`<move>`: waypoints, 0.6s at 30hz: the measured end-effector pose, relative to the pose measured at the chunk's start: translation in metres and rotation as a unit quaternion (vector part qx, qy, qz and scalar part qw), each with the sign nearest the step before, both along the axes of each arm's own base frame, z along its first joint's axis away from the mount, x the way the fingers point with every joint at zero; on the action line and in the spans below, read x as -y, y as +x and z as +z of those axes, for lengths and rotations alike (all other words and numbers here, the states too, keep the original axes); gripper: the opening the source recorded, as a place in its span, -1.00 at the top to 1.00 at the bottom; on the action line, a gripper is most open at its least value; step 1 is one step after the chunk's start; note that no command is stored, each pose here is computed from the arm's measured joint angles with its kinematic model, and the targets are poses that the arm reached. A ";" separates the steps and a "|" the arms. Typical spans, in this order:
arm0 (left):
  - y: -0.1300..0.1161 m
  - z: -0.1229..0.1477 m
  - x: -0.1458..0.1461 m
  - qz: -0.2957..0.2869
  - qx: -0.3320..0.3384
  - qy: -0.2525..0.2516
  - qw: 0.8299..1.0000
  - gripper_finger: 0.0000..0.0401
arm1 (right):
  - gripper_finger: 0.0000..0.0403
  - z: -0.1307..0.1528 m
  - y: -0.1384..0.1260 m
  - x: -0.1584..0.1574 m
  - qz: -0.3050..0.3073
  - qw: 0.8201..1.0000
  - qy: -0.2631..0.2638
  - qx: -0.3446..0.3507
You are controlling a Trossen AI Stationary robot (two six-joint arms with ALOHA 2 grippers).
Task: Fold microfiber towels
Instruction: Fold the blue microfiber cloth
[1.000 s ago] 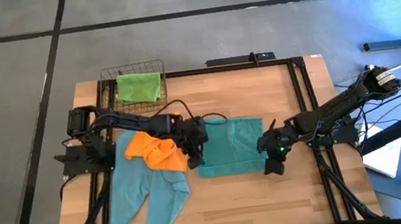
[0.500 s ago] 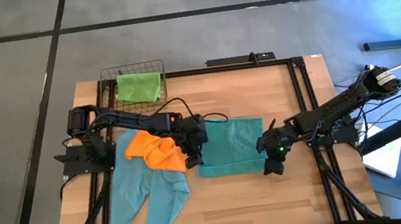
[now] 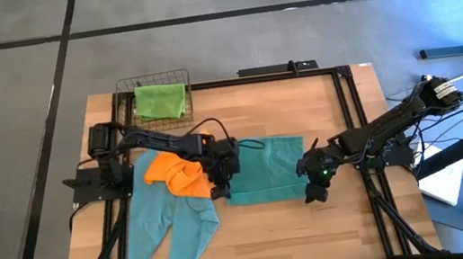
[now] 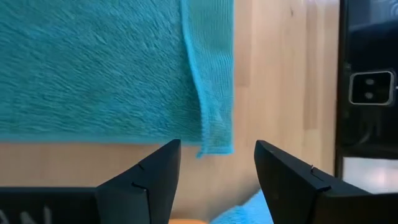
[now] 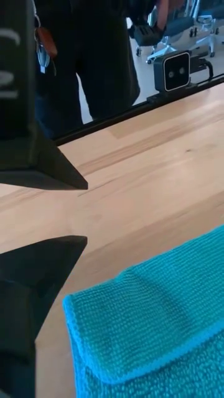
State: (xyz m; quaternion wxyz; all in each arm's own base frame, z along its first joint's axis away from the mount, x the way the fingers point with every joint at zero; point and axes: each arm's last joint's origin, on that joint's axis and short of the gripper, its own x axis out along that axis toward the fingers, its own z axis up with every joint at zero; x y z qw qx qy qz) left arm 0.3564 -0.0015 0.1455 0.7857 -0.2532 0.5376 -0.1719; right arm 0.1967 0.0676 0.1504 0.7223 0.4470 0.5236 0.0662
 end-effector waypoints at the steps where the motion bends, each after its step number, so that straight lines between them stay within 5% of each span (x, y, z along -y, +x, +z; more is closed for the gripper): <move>1: 0.000 -0.002 0.001 -0.002 -0.004 -0.006 1.000 0.01 | 0.35 0.000 0.000 0.000 0.000 1.000 0.000 0.000; 18: 0.000 -0.016 0.019 -0.003 -0.048 -0.025 0.999 0.02 | 0.35 0.000 0.000 0.001 -0.007 1.000 -0.017 0.007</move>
